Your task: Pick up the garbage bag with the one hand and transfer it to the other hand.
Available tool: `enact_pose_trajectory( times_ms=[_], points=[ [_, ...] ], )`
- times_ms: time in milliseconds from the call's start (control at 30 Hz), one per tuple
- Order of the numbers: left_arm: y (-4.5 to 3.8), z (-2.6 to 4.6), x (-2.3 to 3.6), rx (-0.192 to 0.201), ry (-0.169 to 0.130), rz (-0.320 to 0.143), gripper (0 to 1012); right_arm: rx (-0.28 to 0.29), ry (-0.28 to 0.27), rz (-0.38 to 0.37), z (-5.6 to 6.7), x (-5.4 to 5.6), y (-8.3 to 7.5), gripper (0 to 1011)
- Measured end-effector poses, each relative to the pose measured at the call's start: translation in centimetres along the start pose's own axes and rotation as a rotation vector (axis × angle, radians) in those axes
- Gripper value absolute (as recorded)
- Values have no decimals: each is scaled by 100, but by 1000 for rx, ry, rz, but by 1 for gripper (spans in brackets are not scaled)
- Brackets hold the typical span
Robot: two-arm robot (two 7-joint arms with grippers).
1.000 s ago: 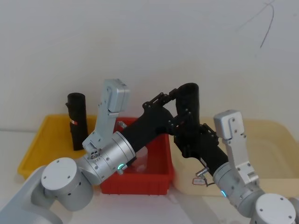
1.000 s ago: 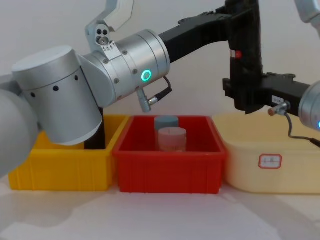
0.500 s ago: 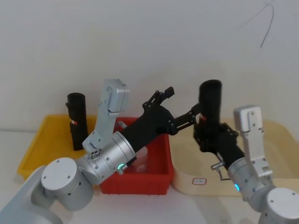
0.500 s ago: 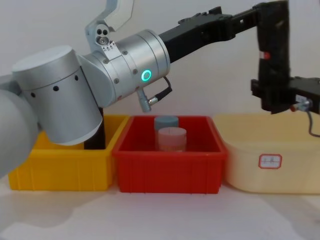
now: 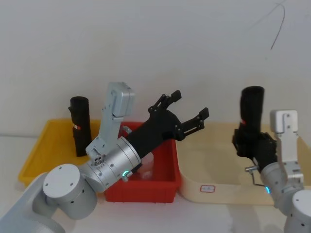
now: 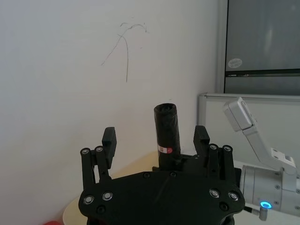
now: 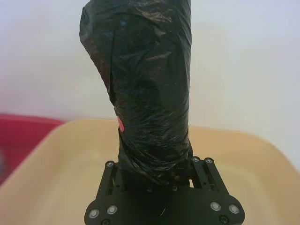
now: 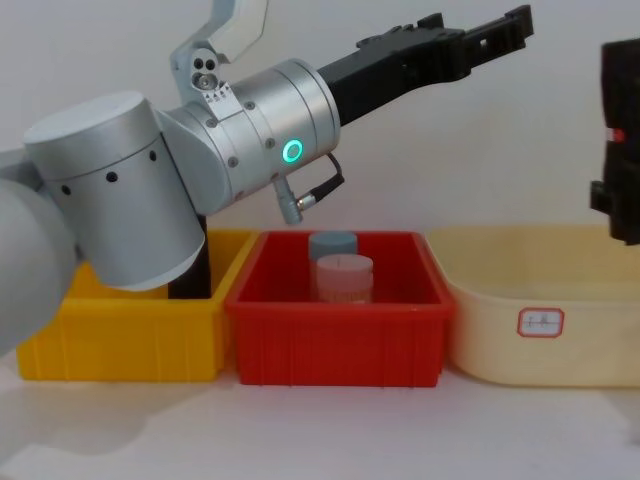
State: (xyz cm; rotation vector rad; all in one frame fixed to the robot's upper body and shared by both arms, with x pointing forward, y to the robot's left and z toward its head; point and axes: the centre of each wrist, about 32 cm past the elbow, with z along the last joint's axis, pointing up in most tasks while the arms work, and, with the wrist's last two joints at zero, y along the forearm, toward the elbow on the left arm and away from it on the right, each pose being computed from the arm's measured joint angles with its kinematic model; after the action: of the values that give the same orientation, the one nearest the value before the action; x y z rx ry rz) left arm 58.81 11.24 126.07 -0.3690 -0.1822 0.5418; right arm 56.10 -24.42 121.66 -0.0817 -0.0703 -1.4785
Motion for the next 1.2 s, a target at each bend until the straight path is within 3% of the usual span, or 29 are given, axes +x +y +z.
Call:
enact_pose_trajectory(
  times_ms=[133, 400, 667, 1000, 1200],
  points=[
    [0, 0, 0, 0, 0, 0, 1001, -15, -5, -41, -20, 80, 23, 565],
    [0, 0, 0, 0, 0, 0, 1001, -20, -20, -89, -38, 188, 29, 795],
    [0, 0, 0, 0, 0, 0, 1001, 22, -41, -87, 28, 236, -23, 1000],
    [0, 0, 0, 0, 0, 0, 1001, 119, -58, -29, 233, 194, -112, 999],
    [0, 0, 0, 0, 0, 0, 1001, 187, -57, 35, 398, 108, -185, 1000]
  ],
)
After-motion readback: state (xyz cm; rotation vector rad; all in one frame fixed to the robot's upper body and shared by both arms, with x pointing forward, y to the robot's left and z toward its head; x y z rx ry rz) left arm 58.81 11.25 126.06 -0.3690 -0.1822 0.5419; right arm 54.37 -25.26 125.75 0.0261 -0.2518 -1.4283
